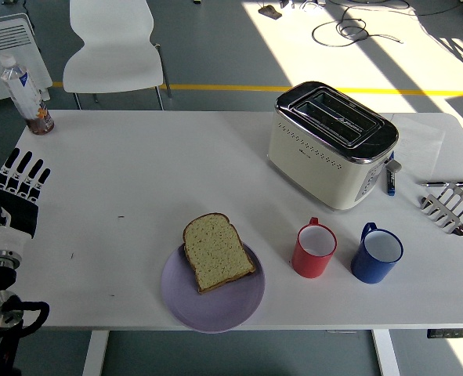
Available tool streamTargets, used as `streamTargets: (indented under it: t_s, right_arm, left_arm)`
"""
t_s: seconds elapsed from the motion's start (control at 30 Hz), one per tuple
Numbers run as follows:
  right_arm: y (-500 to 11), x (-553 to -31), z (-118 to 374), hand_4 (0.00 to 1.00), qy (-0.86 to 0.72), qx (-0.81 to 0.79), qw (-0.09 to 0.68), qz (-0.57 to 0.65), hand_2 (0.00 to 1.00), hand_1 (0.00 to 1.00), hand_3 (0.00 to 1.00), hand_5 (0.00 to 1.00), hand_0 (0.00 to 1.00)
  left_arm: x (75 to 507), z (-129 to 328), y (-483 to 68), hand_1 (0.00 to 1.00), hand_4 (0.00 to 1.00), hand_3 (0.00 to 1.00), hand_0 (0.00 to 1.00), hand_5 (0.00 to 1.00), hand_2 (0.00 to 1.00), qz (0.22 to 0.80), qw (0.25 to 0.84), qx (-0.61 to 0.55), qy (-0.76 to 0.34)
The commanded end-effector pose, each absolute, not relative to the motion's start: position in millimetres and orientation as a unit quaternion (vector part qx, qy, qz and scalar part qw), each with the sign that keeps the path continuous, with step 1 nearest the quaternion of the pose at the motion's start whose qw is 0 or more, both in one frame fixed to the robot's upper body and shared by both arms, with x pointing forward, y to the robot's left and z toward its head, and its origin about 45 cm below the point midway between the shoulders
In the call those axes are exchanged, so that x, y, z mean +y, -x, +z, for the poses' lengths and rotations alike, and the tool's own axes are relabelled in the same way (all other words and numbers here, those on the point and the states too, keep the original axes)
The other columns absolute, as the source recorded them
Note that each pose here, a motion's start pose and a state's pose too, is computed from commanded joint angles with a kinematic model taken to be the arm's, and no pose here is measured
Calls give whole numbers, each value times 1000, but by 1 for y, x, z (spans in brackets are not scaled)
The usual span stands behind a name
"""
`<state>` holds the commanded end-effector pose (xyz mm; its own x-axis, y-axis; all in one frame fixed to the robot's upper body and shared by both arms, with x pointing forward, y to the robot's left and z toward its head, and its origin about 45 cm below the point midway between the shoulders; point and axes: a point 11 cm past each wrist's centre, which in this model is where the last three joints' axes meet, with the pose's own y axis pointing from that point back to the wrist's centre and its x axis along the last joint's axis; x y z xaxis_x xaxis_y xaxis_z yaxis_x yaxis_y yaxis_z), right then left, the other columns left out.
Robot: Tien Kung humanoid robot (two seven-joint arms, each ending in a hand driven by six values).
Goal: Push plate across desktop,pick up the break from the machine,place the break in the plate
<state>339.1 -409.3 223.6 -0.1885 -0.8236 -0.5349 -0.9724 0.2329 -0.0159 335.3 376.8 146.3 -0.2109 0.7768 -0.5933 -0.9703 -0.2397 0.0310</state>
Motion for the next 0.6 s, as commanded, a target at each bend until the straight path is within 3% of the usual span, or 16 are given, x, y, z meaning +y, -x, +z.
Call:
streamTargets:
  t_s: [0.6]
  right_arm:
    - [-338, -408, 221, 501, 595, 753, 224, 171, 770, 763, 768, 643, 786]
  left_arm:
    - [376, 146, -335, 806, 473, 796, 795, 998, 831, 750, 583, 204, 236]
